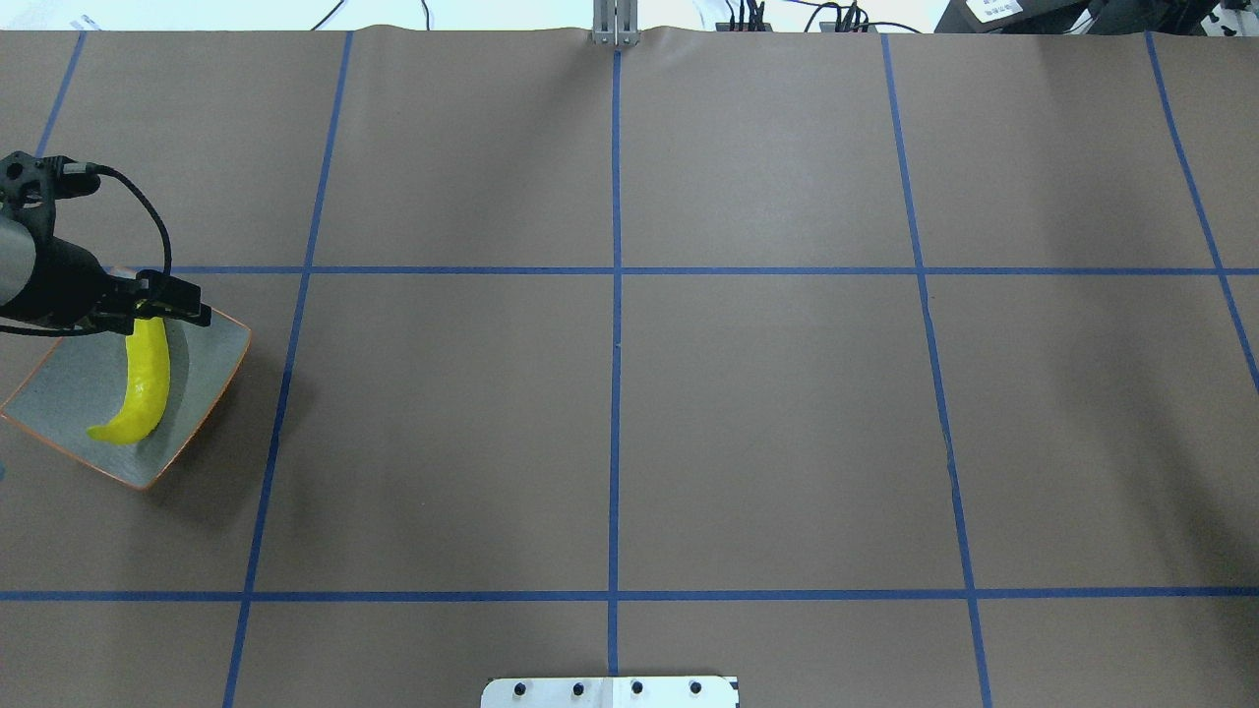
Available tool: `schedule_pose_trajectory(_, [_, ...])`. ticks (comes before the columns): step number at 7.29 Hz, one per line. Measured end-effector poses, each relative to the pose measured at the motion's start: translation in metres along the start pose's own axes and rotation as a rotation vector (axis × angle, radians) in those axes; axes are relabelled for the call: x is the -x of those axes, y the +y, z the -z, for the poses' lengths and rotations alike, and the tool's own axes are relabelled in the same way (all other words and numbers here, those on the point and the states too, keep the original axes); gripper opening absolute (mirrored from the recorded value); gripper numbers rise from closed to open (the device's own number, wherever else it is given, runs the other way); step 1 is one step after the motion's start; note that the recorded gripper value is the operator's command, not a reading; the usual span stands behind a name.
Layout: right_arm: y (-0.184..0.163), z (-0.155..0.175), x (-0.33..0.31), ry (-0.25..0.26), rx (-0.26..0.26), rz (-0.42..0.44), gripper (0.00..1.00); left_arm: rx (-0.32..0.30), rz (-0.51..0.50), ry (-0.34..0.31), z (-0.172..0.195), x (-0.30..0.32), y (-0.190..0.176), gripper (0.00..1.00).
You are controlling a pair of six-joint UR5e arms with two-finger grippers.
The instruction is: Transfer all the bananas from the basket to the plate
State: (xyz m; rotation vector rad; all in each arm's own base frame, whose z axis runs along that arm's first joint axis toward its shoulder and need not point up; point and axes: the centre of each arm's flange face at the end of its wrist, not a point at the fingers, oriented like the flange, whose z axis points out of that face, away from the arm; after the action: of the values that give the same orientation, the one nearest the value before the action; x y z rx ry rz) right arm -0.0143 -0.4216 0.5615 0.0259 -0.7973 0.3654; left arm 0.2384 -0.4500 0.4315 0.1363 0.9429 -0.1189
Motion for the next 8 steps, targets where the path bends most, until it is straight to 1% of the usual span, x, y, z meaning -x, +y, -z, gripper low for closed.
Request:
schedule_pose_trajectory(1, [0.001,0.0,-0.041,-0.004,0.016,-0.035,1.0,0.0,0.0,0.001,-0.001,-0.001,-0.002,0.96])
schedule_pose_trajectory(3, [0.009,-0.014,-0.116,0.009,0.054,-0.034,1.0,-0.003,-0.001,0.002,-0.002,-0.003,-0.004,0.96])
schedule_pose_trajectory(4, [0.01,-0.024,-0.141,0.021,0.071,-0.052,1.0,-0.004,-0.001,0.002,-0.003,-0.004,-0.004,0.96])
schedule_pose_trajectory(6, [0.011,-0.04,-0.167,0.043,0.093,-0.08,1.0,-0.005,-0.001,0.001,-0.003,-0.004,-0.005,0.96])
schedule_pose_trajectory(8, [0.011,-0.06,-0.193,0.078,0.083,-0.081,1.0,-0.006,-0.002,0.002,-0.003,-0.005,-0.006,0.96])
